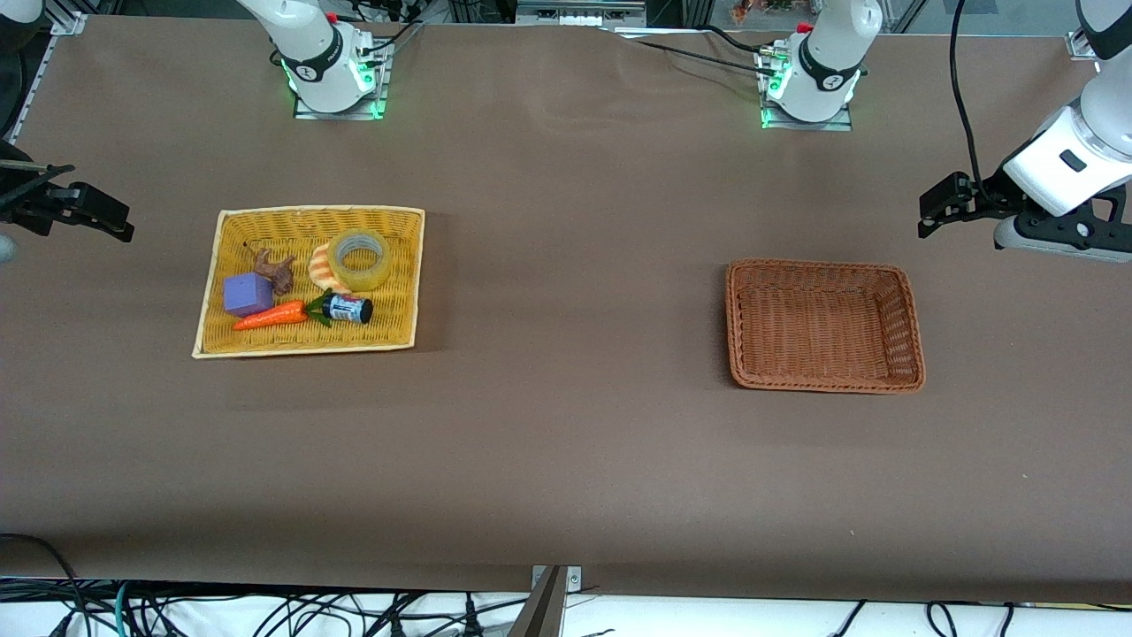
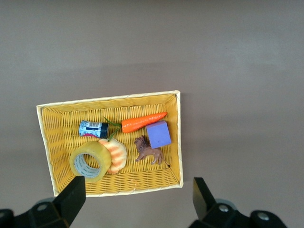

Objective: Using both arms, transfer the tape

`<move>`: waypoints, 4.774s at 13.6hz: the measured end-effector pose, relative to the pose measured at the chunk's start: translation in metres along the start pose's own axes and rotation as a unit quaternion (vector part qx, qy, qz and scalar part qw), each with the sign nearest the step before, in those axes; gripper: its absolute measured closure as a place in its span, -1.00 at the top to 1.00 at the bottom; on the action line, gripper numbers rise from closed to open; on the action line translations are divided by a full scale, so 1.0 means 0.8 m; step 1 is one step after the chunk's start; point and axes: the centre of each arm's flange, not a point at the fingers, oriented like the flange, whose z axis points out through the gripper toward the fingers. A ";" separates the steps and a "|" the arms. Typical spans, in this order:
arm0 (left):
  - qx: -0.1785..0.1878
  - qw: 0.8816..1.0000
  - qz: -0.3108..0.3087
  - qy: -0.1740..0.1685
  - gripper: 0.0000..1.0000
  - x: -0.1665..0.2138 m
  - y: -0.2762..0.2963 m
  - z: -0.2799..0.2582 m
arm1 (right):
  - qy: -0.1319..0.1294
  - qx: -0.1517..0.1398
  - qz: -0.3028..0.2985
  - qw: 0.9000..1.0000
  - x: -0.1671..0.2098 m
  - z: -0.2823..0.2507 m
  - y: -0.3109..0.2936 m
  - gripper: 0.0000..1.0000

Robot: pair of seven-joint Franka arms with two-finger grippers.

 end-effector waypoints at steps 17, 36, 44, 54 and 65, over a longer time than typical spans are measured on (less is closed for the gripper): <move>0.000 1.000 0.000 -0.003 1.00 -0.001 0.000 0.001 | 0.000 0.000 0.002 1.000 0.000 0.000 0.001 1.00; 0.000 1.000 0.000 -0.003 1.00 0.001 -0.001 0.001 | -0.135 0.041 -0.040 0.989 0.070 0.300 -0.100 1.00; 0.000 1.000 0.001 -0.003 1.00 0.002 0.001 0.001 | -0.132 0.037 -0.024 0.990 -0.020 0.390 -0.149 1.00; 0.000 1.000 0.001 0.000 1.00 0.002 0.001 -0.003 | -0.100 0.038 -0.025 0.994 -0.101 0.466 -0.158 1.00; 0.000 1.000 0.001 -0.001 1.00 0.004 0.001 -0.002 | -0.085 0.039 -0.030 0.995 -0.090 0.438 -0.163 -0.54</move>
